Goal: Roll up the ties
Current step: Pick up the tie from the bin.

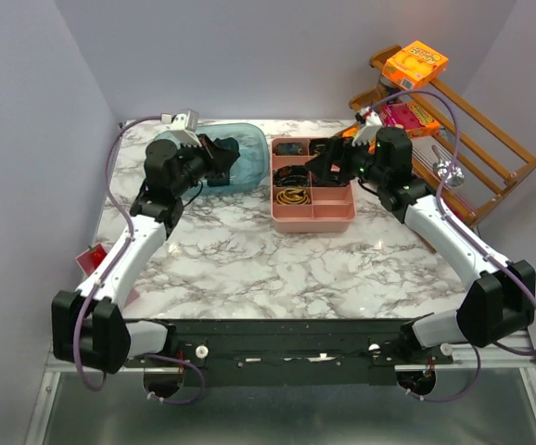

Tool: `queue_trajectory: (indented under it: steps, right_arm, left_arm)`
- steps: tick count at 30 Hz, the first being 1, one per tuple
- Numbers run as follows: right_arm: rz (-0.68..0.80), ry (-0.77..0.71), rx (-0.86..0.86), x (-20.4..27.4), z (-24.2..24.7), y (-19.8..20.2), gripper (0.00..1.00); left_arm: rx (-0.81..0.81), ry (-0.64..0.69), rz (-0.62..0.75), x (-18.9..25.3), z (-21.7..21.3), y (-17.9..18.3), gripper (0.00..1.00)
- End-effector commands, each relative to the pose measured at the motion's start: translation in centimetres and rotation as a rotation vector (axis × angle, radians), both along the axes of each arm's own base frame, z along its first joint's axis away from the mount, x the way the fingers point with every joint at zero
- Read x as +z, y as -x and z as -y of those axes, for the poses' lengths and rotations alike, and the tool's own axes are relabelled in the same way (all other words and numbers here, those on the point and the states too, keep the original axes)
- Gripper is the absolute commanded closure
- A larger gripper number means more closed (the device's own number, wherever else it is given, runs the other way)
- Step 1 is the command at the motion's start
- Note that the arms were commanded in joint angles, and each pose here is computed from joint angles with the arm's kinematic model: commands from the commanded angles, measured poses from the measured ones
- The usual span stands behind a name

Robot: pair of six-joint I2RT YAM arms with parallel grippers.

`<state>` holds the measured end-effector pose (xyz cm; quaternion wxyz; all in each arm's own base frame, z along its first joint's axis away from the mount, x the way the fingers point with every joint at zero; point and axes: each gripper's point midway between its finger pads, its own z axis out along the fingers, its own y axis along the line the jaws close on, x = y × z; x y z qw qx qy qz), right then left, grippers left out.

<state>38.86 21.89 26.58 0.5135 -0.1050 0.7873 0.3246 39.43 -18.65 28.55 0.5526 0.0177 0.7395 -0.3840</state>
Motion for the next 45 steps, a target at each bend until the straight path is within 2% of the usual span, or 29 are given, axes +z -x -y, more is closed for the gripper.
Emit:
queue_trajectory:
  steps: [1, 6, 14, 20, 23, 32, 36, 45]
  right_arm:
    - [-0.053, 0.017, 0.079, -0.1, -2.5, 0.6, 0.0]
    - [-0.129, -0.045, 0.179, -0.1, -5.4, 1.7, 0.0]
    - [-0.26, -0.157, 0.26, -0.4, -8.6, 3.5, 0.0]
    - [-0.323, -0.19, 0.348, -0.9, -12.3, 4.7, 0.0]
    - [-0.387, -0.212, 0.387, -1.8, -14.5, 5.3, 0.0]
    - [-0.644, -0.249, 0.415, -8.2, -19.7, 4.5, 0.0]
    - [-0.723, -0.248, 0.418, -10.5, -21.3, 4.1, 0.0]
    - [-0.795, -0.282, 0.398, -13.3, -24.1, 1.9, 0.02]
  left_arm:
    - [-0.097, -0.066, 0.012, 2.7, 0.0, 3.9, 1.0]
    - [-0.184, -0.081, 0.148, 8.8, 0.0, 9.0, 1.0]
    - [-0.379, -0.129, 0.396, 17.8, -0.2, 20.1, 1.0]
    - [-0.524, -0.129, 0.566, 20.7, -0.6, 28.3, 1.0]
    - [-0.574, -0.121, 0.603, 20.7, -0.8, 31.0, 1.0]
    - [-0.619, -0.12, 0.607, 19.4, -1.5, 35.0, 1.0]
    - [-0.602, -0.125, 0.594, 18.8, -1.7, 35.1, 1.0]
    - [-0.618, -0.111, 0.588, 18.5, -1.5, 35.2, 1.0]
